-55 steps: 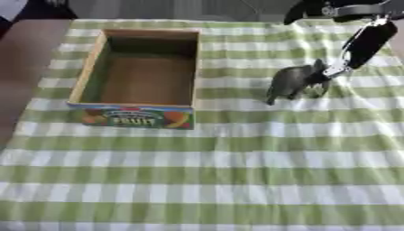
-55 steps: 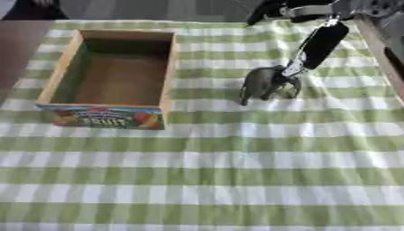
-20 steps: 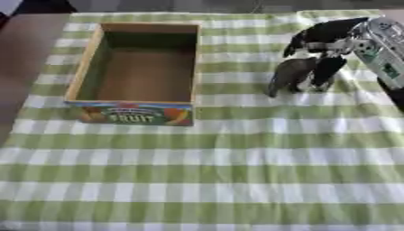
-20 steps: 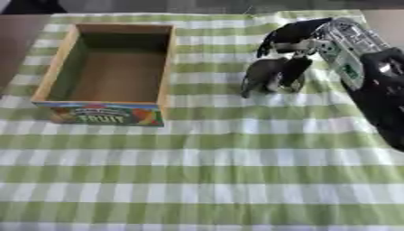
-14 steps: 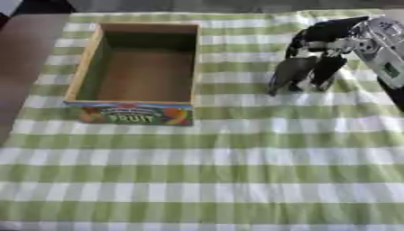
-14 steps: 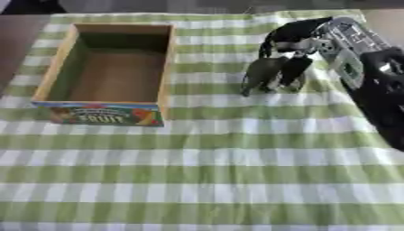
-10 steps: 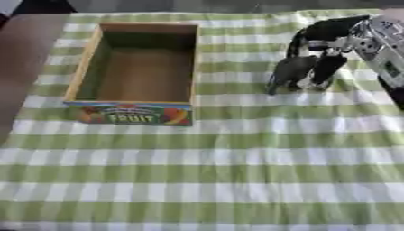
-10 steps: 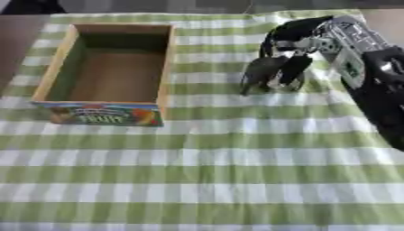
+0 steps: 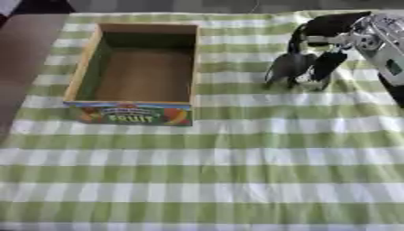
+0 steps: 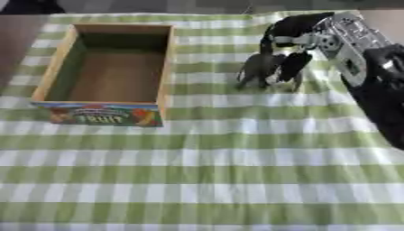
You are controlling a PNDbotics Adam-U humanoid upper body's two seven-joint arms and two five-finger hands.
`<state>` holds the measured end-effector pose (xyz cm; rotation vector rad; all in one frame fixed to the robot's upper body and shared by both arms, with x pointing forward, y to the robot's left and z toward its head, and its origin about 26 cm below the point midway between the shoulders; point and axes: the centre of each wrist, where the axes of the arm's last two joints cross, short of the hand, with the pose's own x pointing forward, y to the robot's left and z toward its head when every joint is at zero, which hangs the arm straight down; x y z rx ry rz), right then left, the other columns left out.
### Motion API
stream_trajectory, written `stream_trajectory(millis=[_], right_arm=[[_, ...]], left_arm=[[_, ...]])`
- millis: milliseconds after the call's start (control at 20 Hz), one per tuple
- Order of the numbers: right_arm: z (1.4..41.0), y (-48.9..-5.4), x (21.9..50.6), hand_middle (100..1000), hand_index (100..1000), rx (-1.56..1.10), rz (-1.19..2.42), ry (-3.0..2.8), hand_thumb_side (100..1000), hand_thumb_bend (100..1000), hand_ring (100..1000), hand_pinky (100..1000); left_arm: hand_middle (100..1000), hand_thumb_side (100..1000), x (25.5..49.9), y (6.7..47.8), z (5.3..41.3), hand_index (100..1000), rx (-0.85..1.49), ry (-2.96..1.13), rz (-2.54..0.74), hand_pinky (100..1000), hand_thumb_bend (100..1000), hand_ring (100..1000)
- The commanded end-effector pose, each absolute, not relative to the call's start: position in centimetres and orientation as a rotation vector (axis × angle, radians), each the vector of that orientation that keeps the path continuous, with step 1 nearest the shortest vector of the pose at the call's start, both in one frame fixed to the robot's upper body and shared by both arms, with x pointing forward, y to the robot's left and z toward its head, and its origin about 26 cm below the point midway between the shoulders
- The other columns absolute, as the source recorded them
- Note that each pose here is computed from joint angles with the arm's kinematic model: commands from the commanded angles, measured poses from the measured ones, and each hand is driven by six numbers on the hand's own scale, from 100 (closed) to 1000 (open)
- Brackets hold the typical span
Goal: Pick up objects on the table and place them in the box.
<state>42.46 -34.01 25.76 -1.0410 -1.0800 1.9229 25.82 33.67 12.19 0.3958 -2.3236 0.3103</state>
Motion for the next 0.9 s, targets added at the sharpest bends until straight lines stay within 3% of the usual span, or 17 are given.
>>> stream_trajectory(millis=[50,300,900], right_arm=[[27.7,-34.3,42.1,603,682,-1.091,1.904,-1.113,422,100,839,894],[27.8,-34.2,42.1,575,649,-1.083,1.891,-1.135,288,100,826,882],[29.9,-33.5,41.5,546,627,-1.121,1.843,-1.232,300,100,818,879]], left_arm=[[664,767,25.7,33.7,13.0,475,0.395,-2.35,0.301,325,100,365],[664,767,25.7,33.7,12.9,475,0.396,-2.348,0.301,325,100,365],[665,766,25.7,33.8,13.0,478,0.396,-2.348,0.299,326,100,367]])
